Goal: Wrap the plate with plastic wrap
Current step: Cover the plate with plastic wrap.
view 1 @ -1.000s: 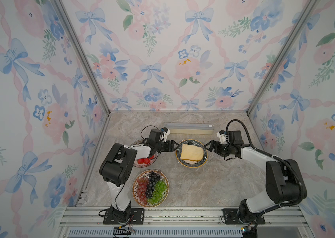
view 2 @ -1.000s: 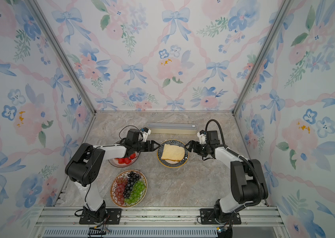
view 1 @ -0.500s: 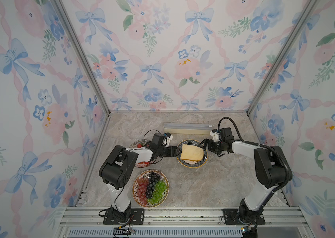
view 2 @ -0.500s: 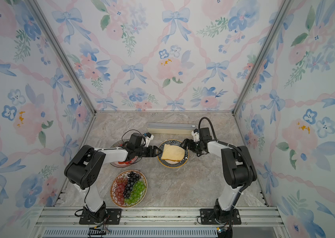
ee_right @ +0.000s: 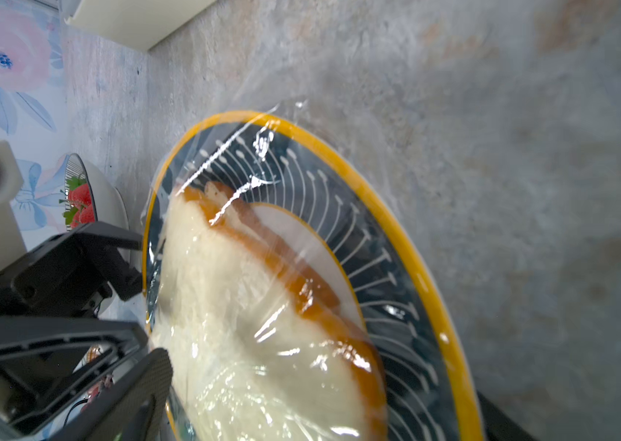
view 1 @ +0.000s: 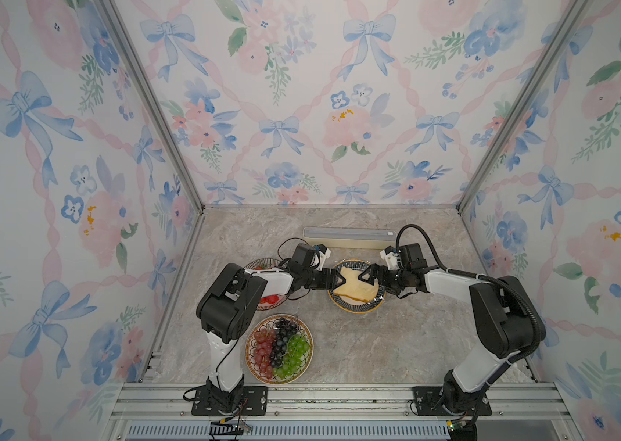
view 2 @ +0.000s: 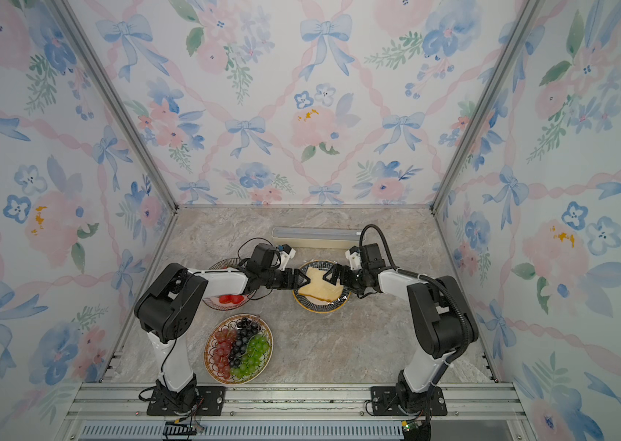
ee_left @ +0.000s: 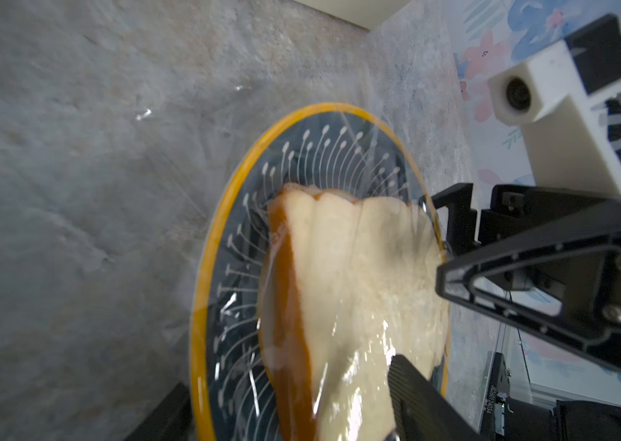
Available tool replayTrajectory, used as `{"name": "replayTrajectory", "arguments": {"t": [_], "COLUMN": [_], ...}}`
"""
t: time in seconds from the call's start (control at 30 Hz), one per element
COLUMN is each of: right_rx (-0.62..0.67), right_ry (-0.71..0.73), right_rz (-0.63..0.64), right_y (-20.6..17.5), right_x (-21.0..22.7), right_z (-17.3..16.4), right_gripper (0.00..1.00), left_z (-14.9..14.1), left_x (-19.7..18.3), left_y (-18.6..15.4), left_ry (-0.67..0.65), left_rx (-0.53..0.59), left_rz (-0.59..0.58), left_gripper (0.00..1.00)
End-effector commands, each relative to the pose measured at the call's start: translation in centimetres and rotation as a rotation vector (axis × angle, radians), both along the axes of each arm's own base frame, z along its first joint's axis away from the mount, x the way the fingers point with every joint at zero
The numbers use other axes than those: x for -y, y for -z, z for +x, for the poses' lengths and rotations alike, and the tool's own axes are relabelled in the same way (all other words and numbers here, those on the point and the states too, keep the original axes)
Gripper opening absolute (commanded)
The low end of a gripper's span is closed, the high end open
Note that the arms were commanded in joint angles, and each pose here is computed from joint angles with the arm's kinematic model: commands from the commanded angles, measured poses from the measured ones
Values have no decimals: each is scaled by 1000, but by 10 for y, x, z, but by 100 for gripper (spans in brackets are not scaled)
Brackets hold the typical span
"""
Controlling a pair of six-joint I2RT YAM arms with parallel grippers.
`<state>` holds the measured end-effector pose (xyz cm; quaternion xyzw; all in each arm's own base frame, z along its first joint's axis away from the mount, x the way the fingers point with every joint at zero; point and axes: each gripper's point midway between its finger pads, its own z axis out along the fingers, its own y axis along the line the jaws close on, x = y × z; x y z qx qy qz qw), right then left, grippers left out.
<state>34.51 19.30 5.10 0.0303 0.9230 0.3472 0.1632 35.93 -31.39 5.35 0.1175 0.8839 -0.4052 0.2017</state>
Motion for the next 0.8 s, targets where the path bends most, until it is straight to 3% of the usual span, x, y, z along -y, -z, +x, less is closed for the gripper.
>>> {"name": "replayTrajectory", "arguments": {"t": [0.0,0.2,0.37,0.53,0.77], "right_rx": [-67,-121,28,232,309], "right_ry": [10,66,46,-60,-158], "right_rz": [8,-93,-204,-106,-51], "right_y": [0,12,-24,-69,-74], "right_x": [-1,39,65,32,-22], "right_z": [-29,-48,-26,7,49], "right_gripper": [100,99,99,99,97], "left_z": [11,41,44,21,-15], "left_x": [17,2,-29,-49,-56], "left_y": [-8,-6,-17,-35,-50], "left_ry": [21,-31,-83,-98,-99], "left_rx": [31,73,121,144,128], "left_rz": [-27,13,95,107,75], "left_gripper": [73,74,75,74,73]}}
